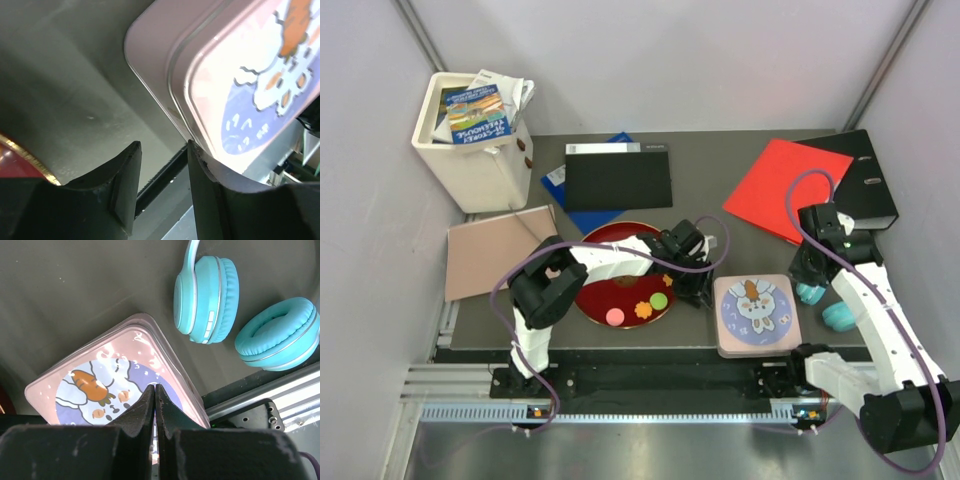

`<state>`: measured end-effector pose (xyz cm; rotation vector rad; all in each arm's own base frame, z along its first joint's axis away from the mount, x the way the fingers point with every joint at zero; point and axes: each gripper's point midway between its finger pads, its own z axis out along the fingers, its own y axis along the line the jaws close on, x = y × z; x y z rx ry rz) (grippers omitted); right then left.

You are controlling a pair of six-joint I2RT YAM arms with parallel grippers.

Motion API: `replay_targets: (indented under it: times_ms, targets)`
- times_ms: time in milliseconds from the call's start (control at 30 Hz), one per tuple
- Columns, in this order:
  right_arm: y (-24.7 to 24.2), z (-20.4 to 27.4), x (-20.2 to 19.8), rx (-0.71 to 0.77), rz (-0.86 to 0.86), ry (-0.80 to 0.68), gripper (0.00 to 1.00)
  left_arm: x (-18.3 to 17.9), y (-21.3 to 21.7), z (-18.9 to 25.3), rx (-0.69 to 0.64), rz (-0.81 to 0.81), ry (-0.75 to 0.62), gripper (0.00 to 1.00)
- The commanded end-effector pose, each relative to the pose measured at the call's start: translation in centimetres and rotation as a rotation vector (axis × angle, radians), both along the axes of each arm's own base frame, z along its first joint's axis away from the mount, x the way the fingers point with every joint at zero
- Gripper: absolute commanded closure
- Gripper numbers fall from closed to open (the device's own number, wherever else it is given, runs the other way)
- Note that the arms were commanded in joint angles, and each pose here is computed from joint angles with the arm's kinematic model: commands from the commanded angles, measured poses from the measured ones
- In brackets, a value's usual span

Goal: Pack the cookies

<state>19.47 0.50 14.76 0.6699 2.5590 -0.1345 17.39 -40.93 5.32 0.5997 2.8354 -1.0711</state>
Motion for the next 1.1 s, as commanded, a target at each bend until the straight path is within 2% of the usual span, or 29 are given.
replay_targets:
  times_ms: [0, 500, 600, 733, 867, 1067]
  targets:
    - [0.0, 0.7, 1.0, 0.013, -0.006, -0.063, 1.0, 0.1, -2.0, 2.4, -0.126, -0.032, -0.013, 0.53]
    - [0.5, 0.1, 1.6, 0.037, 0.007, -0.075, 1.0, 1.3, -2.8, 4.6, -0.176, -0.006, -0.057, 0.51]
    - [0.5, 0.1, 1.7, 0.036, 0.007, -0.076, 1.0, 2.0, -1.5, 4.0, -0.144, 0.041, -0.057, 0.51]
    - [0.2, -0.3, 1.5, 0.017, 0.003, -0.064, 1.0, 2.6, 1.0, 1.9, -0.031, 0.083, -0.065, 0.53]
    - [0.0, -0.5, 1.4, 0.008, 0.002, -0.056, 1.0, 1.5, 2.2, -0.6, 0.033, 0.078, -0.023, 0.55]
    - [0.2, -0.8, 1.4, 0.016, 0.0, -0.054, 1.0, 0.5, -0.2, 0.6, -0.096, 0.018, 0.025, 0.58]
